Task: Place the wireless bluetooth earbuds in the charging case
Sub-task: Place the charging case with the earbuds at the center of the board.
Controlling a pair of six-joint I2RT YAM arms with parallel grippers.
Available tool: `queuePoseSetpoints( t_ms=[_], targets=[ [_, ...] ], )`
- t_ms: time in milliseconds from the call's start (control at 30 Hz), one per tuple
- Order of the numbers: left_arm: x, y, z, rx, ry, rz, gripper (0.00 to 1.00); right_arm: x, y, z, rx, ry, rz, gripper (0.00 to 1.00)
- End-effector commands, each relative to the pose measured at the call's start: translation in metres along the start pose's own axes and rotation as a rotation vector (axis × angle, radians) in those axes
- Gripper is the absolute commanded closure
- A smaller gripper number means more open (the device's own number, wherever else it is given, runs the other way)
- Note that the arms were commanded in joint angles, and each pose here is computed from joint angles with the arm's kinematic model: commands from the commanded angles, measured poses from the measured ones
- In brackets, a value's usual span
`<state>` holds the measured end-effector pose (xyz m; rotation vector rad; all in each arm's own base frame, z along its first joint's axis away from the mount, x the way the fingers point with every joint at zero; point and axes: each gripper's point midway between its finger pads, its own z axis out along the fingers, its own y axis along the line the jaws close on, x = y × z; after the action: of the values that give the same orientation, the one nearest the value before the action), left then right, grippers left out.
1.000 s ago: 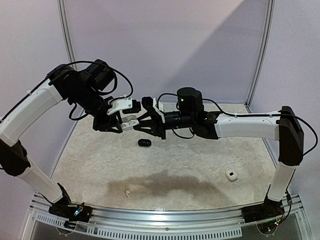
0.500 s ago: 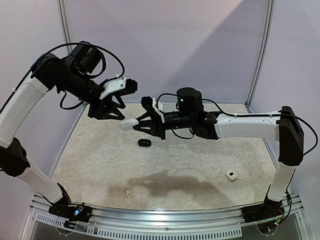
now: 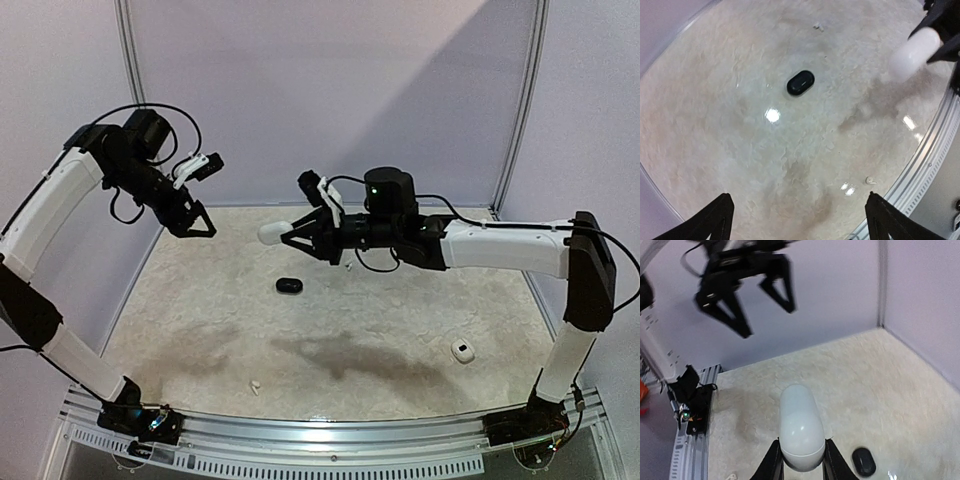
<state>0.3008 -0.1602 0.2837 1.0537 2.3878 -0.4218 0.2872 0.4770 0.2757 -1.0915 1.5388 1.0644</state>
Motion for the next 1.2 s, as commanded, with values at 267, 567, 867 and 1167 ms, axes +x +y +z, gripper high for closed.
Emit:
queuePoseSetpoints(
  t_ms=[267, 567, 867, 1167],
  targets=[
    [0.045, 0.011, 0.014, -0.028, 0.015, -0.25, 0.01, 0.209, -0.112, -0.084, 0.49, 0.377, 1.191, 1.0],
    [0.045, 0.009, 0.009, -0.038, -0.002, -0.235, 0.01, 0.26, -0.119, -0.091, 0.53, 0.466, 1.33, 0.97],
    [0.043, 0.005, 0.005, -0.024, -0.023, -0.224, 0.01, 0.248, -0.136, -0.135, 0.785, 0.604, 1.177, 0.01],
    [0.036, 0.003, 0.002, -0.013, -0.054, -0.214, 0.01, 0.188, -0.131, -0.268, 1.179, 1.01, 0.71, 0.01]
  ],
)
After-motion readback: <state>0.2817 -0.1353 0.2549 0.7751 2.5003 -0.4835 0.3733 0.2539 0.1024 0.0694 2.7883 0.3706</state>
